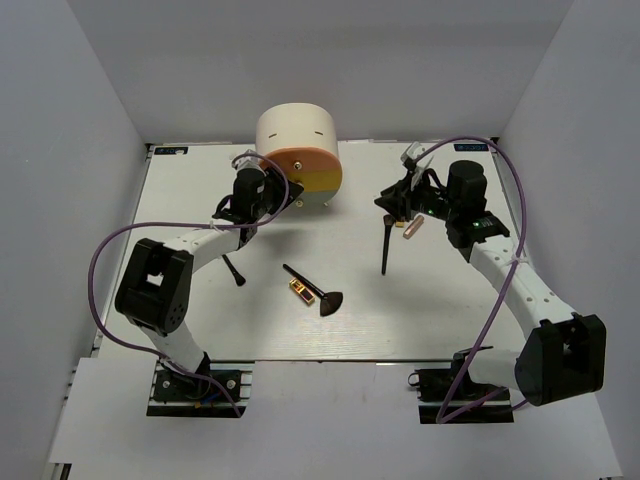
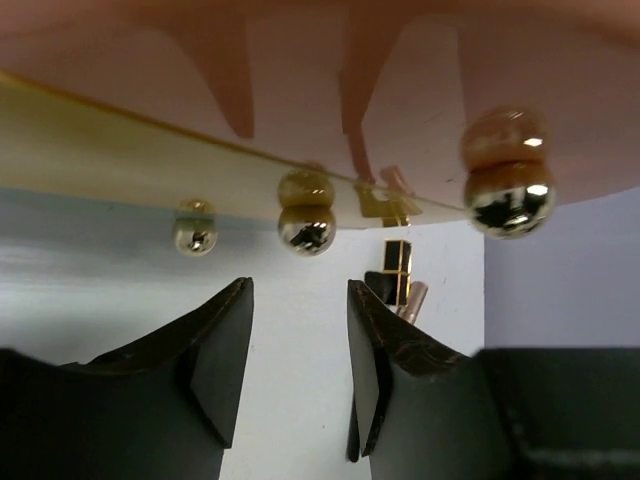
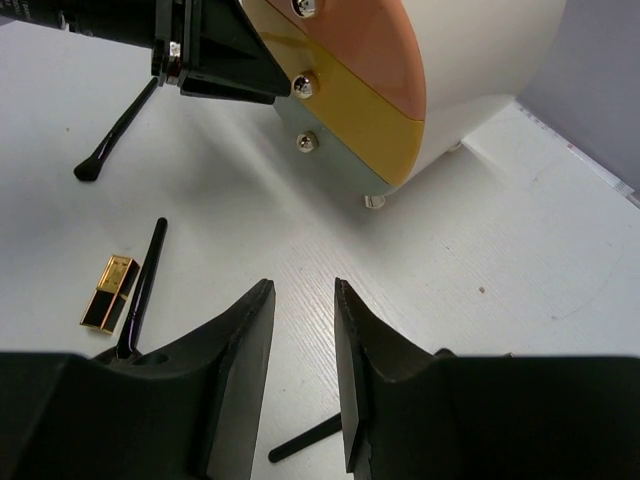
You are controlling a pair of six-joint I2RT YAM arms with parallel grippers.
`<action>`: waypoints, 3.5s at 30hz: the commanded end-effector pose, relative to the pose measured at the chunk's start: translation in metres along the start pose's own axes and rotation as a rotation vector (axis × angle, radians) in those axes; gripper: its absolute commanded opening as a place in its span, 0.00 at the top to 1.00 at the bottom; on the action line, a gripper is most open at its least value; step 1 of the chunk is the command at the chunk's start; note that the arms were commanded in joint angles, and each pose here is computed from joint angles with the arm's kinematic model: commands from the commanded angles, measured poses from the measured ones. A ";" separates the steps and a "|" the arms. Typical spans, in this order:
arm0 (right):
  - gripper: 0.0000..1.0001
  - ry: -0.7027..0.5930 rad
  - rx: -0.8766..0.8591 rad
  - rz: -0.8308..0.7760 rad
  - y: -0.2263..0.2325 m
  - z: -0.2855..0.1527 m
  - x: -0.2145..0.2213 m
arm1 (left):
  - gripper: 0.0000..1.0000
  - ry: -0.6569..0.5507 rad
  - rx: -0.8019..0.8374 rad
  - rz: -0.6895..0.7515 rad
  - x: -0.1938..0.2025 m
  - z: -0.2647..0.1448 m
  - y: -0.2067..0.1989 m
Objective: Organize the makeup
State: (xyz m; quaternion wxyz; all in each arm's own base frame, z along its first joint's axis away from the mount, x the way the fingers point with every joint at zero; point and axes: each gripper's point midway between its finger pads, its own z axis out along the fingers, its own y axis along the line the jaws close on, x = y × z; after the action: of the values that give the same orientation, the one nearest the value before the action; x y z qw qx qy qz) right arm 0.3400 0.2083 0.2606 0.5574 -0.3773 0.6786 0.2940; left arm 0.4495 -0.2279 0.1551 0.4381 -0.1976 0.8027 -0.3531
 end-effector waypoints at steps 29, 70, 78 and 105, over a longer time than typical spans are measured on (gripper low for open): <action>0.64 -0.037 0.036 -0.027 -0.007 -0.010 -0.003 | 0.76 -0.122 0.090 -0.053 -0.030 0.026 -0.027; 0.44 0.152 0.129 0.139 -0.018 -0.005 0.079 | 0.46 0.019 0.087 -0.078 0.028 -0.057 -0.009; 0.60 0.372 0.249 0.346 -0.030 -0.007 0.141 | 0.13 -0.032 0.110 -0.042 0.008 -0.067 -0.027; 0.60 0.769 0.468 0.567 -0.057 0.032 0.243 | 0.05 -0.060 -0.573 0.101 0.012 -0.212 0.114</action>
State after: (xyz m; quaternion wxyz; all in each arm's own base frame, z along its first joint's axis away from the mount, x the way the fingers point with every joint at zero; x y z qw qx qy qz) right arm 0.3758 0.1571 0.0215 0.2400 -0.1325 0.9513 0.1408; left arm 0.2846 -0.0978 0.1707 0.4437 -0.2610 0.8439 -0.1512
